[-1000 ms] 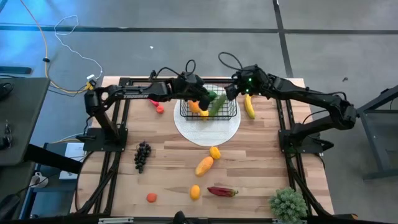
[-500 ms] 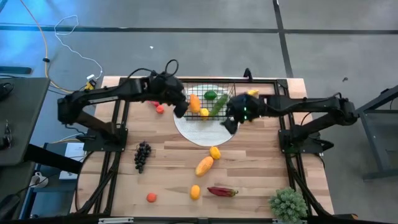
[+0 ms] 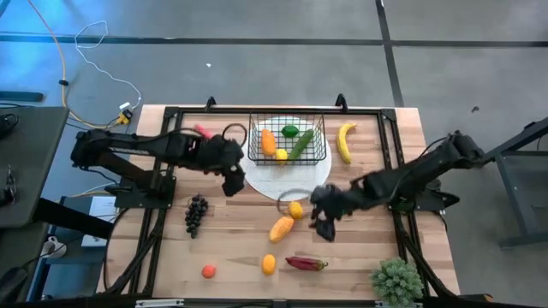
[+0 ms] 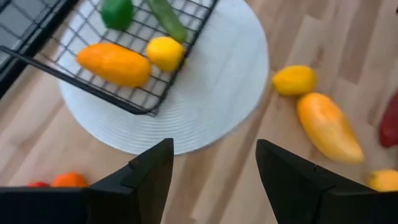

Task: Build produce basket
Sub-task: Put the red chili pepper into the black wire basket

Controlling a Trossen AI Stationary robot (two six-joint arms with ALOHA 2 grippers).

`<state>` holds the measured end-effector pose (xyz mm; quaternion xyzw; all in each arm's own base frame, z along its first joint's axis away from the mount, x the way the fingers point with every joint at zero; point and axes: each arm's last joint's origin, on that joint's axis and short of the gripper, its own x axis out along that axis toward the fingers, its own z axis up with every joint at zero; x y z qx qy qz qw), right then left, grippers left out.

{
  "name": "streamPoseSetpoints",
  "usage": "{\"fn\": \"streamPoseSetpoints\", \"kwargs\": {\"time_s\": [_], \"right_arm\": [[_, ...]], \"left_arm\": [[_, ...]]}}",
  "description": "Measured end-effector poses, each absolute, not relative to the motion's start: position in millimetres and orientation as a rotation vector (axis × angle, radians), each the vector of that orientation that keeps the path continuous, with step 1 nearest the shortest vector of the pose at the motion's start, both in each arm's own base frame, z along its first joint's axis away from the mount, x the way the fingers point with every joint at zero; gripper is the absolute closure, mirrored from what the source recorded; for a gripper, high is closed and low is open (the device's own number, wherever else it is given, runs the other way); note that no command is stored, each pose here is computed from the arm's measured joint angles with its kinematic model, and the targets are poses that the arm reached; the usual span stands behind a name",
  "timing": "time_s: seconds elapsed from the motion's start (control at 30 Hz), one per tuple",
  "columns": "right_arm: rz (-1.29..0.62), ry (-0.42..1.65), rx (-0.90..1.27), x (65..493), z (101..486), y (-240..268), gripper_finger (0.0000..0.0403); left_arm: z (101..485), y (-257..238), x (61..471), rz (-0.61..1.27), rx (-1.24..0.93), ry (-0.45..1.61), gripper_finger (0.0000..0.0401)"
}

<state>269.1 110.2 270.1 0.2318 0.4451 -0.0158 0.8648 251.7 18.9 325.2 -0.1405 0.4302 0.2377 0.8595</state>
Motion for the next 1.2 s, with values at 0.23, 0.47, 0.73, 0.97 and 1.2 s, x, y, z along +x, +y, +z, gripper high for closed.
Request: {"fn": "streamPoseSetpoints", "kwargs": {"time_s": [0.23, 0.47, 0.73, 0.97, 1.2], "right_arm": [[0.014, 0.933, 0.423, 272.5, 244.1, 160.7, 0.0146], [0.049, 0.991, 0.38, 277.3, 209.6, 192.7, 0.0146], [0.082, 1.057, 0.367, 286.3, 172.7, 210.6, 0.0146], [0.092, 1.122, 0.361, 289.3, 152.8, 214.4, 0.0146], [0.042, 1.183, 0.435, 289.7, 139.5, 215.9, 0.0168]], "left_arm": [[325.5, -4.2, 252.6, 0.449, -0.304, 0.895, 0.0185], [325.4, -16.2, 252.2, 0.422, -0.319, 0.893, 0.0185], [325.3, -20.8, 252.0, 0.405, -0.312, 0.896, 0.0185], [324.5, -20.6, 250.9, 0.409, -0.308, 0.91, 0.0185], [322.5, -20.2, 247.8, 0.42, -0.296, 0.946, 0.0185]]}}
